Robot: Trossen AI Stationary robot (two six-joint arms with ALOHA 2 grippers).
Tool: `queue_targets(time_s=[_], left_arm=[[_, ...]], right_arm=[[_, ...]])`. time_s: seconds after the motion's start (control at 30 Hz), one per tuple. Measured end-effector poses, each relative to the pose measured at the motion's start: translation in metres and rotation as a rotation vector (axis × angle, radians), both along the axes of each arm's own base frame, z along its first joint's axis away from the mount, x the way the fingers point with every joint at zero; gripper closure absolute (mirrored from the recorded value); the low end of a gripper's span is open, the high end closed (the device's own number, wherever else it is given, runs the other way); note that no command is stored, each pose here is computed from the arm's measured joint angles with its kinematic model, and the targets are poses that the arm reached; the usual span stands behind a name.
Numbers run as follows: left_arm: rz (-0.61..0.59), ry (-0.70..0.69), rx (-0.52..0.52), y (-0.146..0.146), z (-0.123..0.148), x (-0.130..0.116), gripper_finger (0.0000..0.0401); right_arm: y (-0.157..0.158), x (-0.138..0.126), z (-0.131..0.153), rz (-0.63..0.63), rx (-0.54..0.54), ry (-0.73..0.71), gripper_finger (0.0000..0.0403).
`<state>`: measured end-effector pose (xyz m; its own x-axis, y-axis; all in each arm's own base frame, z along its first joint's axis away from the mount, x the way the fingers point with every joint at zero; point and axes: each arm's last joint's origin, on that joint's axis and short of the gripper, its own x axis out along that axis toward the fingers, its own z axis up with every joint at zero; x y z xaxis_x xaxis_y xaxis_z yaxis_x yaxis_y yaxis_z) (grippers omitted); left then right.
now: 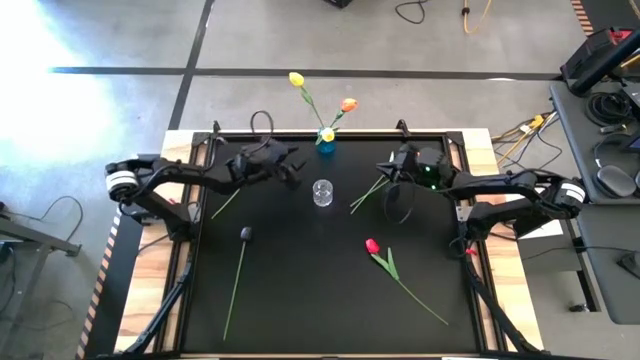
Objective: Sort flowers into vase by color
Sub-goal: Put the orange tulip into the blue vase
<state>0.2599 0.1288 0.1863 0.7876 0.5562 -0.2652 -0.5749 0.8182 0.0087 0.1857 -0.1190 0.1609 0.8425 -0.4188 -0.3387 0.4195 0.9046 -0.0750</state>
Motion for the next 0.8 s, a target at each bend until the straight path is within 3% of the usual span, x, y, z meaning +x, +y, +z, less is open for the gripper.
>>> queue_targets(time_s=[0.13,0.3,0.47,0.6,0.8], left_arm=[[0.005,-0.009,-0.014,-0.007,-0.010,-0.016,0.0159],[0.014,-0.046,-0.037,-0.014,-0.021,-0.030,0.0159],[0.028,-0.088,-0.044,-0.017,-0.032,-0.037,0.0159],[0.039,-0.091,-0.064,-0.016,-0.037,-0.038,0.0159],[0.041,-0.082,-0.069,-0.016,-0.040,-0.038,0.0159]], right_arm=[[-0.008,0.006,0.007,-0.162,0.152,0.149,0.0358],[-0.012,0.007,0.018,-0.379,0.401,0.258,0.0296],[-0.011,0.001,0.028,-0.686,0.663,0.235,0.0236],[-0.012,-0.002,0.027,-0.875,0.724,0.159,0.0214],[-0.015,0.001,0.006,-0.989,0.784,0.184,0.0211]])
